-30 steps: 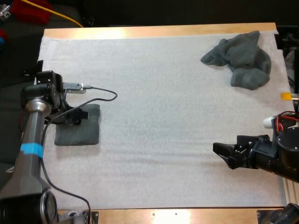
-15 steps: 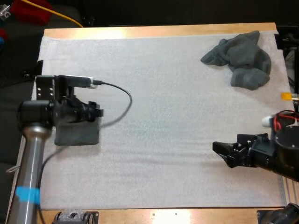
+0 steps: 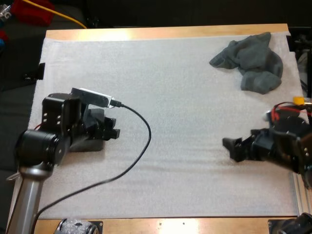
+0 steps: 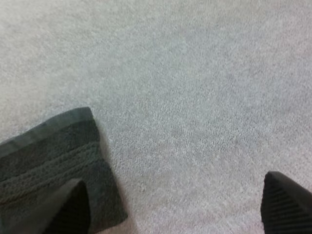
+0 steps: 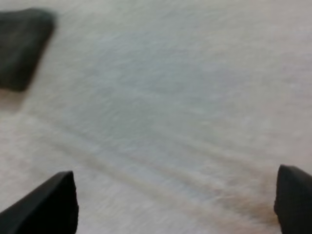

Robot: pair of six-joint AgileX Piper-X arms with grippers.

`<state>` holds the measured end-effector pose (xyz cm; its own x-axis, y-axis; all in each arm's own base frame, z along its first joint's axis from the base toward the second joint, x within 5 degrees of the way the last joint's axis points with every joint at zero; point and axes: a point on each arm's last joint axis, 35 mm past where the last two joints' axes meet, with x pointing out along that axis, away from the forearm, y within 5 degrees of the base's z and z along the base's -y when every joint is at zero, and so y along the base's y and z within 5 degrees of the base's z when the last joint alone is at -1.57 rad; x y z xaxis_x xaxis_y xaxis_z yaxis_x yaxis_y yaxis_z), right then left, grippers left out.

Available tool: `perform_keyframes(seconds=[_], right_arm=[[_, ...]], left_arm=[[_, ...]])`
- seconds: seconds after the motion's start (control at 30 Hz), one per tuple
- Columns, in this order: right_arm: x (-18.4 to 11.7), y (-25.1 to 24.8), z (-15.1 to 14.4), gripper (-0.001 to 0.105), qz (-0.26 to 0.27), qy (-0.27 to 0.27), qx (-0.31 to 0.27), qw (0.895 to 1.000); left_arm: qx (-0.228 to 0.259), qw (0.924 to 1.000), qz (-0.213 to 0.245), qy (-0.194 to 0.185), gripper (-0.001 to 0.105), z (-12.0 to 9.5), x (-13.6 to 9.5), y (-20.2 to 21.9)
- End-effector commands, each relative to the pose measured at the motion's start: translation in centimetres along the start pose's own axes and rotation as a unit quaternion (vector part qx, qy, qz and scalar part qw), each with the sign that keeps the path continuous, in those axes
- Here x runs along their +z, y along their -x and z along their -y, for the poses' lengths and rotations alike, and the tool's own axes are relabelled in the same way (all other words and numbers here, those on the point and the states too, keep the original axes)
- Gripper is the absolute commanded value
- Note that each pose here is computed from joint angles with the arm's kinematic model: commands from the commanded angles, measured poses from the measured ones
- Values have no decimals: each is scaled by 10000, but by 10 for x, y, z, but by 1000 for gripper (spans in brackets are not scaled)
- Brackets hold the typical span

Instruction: Pick towel from pile, fold and stack

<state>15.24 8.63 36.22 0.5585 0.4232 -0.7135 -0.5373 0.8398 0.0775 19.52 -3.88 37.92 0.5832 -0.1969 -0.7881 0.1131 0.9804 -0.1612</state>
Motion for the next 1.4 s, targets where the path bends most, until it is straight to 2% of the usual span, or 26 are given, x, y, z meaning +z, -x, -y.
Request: perform_keyframes(seconds=[0.0, 0.23, 0.33, 0.53, 0.77, 0.93, 1.17, 1.37], right_arm=[[3, 4, 7, 79, 95, 27, -106, 9999], [-2, 14, 51, 79, 183, -509, -752, 9957], [-6, 19, 63, 79, 209, -654, -1023, 9924], [-11, 28, 72, 79, 198, -701, -1442, 9869], [-20, 42, 69, 79, 79, -540, -1736, 9833], [-25, 56, 60, 79, 281, -383, -1819, 9822], [-36, 76, 45, 79, 517, -274, -1898, 9801], [-49, 100, 27, 79, 931, -147, -1960, 9761]], left_arm=[[34, 10000, 78, 16, 69, 0, -2, 8], [156, 9998, 56, -108, 69, -1, -12, 22], [375, 9992, 2, -105, 69, -2, -16, 25], [440, 9990, -27, -104, 69, -3, -22, 31], [888, 9954, 347, 28, 69, -10, -28, 50], [1215, 9889, 694, 510, 69, -25, -36, 69], [899, 9868, 1222, 568, 69, -20, -54, 97], [411, 9799, 1899, 452, 69, -11, -83, 131]])
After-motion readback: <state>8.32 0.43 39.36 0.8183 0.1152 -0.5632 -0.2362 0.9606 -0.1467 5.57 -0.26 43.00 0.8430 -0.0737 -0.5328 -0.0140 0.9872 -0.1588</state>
